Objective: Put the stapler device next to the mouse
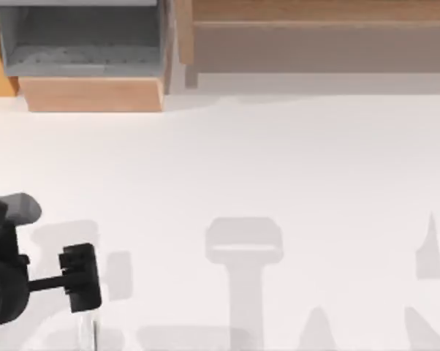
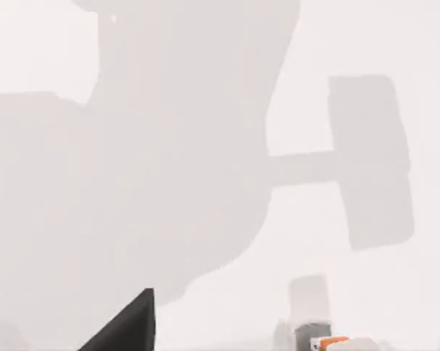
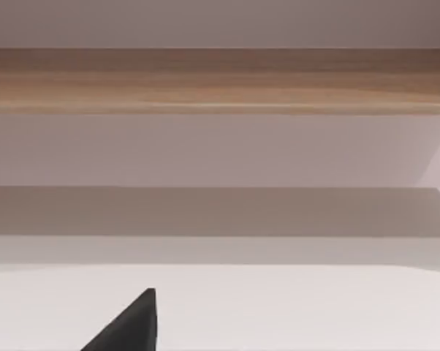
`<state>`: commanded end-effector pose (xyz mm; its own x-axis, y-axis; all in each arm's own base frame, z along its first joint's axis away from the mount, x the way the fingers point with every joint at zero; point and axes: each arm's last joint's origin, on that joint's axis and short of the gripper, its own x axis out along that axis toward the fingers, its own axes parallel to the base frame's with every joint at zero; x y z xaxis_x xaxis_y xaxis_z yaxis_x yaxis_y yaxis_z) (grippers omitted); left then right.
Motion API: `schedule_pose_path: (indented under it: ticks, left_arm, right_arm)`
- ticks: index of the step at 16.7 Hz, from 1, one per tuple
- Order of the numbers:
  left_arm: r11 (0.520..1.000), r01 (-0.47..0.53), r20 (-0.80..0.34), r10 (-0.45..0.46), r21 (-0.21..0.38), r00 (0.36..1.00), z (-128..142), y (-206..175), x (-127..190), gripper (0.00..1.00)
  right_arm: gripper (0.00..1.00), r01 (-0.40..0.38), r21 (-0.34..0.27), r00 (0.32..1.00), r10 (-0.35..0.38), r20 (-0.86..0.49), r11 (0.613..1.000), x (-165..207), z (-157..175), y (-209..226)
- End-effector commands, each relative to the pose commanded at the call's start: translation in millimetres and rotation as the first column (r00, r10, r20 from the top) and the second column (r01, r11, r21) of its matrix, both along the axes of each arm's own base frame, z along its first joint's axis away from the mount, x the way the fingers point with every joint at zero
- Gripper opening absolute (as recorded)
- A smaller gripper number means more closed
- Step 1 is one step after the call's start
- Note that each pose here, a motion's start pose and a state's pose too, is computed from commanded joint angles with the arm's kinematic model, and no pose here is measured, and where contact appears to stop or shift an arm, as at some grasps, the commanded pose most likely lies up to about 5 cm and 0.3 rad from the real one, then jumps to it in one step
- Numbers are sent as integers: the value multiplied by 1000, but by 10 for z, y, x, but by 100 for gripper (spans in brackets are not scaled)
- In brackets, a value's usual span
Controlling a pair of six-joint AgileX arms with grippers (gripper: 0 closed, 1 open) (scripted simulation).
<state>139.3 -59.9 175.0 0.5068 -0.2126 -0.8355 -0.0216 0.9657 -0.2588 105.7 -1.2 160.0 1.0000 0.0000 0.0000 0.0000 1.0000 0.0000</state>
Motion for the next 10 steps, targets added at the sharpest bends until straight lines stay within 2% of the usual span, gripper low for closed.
schedule_pose_path:
  ticks: [3, 5, 8, 10]
  left_arm:
    - [998, -4, -255, 20, 63, 967, -18, -234, 84, 100]
    - [993, -3, -376, 49, 120, 925, -40, -383, 130, 100]
    - [982, 1, -478, 92, 190, 873, -65, -555, 172, 100]
    - [977, 3, -504, 108, 214, 857, -73, -611, 184, 100]
  right_arm:
    - [100, 0, 0, 1000, 0, 0, 1000, 0, 0, 0]
    - [100, 0, 0, 1000, 0, 0, 1000, 0, 0, 0]
    - [100, 0, 0, 1000, 0, 0, 1000, 0, 0, 0]
    - [100, 0, 0, 1000, 0, 0, 1000, 0, 0, 0]
